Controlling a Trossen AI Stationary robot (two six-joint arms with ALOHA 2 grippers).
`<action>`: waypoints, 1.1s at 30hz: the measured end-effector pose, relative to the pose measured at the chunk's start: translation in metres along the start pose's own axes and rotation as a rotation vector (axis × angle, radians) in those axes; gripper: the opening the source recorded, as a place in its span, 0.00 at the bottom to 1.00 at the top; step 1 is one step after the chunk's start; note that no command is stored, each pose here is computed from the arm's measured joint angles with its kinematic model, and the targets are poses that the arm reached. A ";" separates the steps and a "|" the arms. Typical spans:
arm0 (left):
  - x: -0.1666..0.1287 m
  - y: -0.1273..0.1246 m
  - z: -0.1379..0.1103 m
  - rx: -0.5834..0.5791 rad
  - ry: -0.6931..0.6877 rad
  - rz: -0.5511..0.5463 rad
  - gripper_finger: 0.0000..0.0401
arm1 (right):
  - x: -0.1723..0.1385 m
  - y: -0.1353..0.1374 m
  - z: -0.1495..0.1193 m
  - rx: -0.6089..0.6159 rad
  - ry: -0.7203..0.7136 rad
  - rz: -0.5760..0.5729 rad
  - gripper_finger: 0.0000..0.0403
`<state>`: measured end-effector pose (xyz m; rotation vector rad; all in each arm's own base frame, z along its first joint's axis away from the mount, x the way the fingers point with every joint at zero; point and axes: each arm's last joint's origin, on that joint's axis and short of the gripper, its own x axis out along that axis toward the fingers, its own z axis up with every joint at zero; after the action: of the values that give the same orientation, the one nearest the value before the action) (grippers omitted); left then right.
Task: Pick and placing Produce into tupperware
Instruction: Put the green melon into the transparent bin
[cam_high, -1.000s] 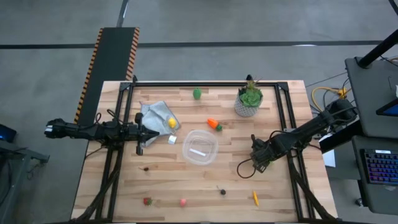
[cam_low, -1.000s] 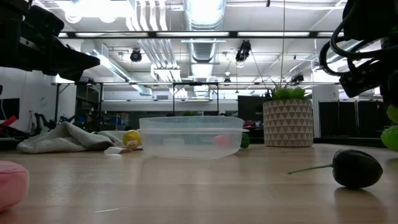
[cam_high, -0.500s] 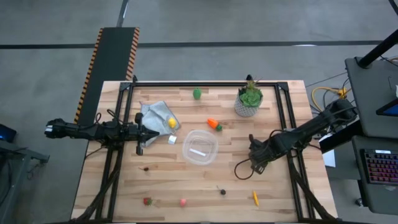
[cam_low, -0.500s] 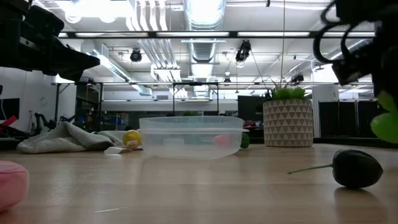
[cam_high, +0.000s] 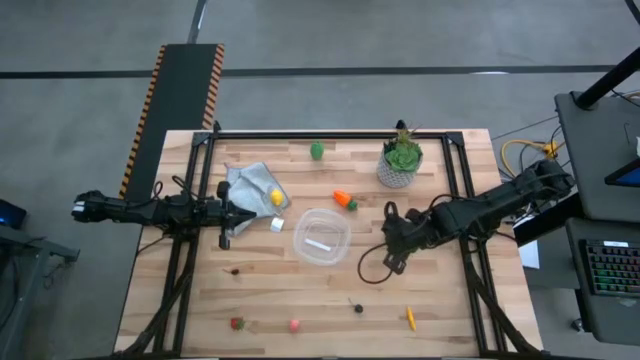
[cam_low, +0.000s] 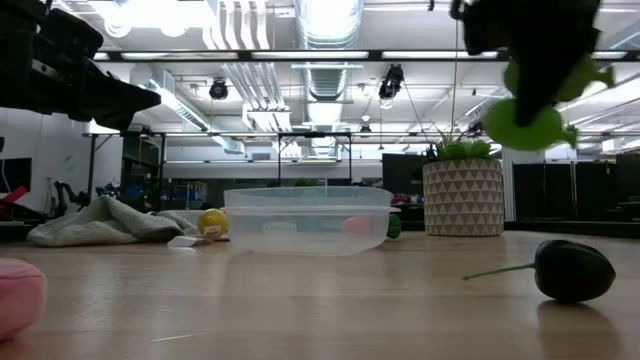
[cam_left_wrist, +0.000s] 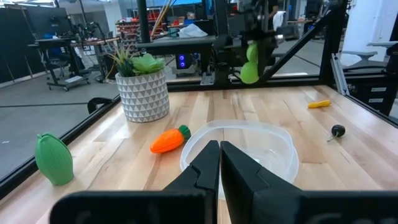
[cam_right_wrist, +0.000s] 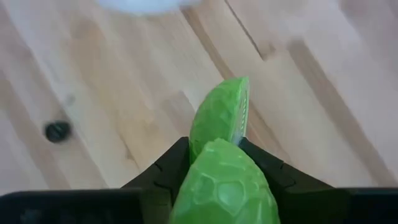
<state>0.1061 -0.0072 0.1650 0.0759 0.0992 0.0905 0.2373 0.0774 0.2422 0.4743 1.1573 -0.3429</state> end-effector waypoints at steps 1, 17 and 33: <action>0.000 0.000 0.000 0.000 0.000 0.000 0.00 | -0.002 0.002 0.006 -0.011 -0.010 0.003 0.27; 0.000 0.000 0.000 -0.001 -0.004 -0.003 0.00 | 0.036 0.028 0.132 -0.285 -0.091 -0.044 0.27; 0.000 0.000 0.000 0.000 0.002 -0.007 0.00 | 0.095 0.044 0.161 -0.347 -0.037 -0.073 0.27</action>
<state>0.1061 -0.0075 0.1648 0.0758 0.1018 0.0836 0.4207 0.0288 0.2139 0.1215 1.1707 -0.2061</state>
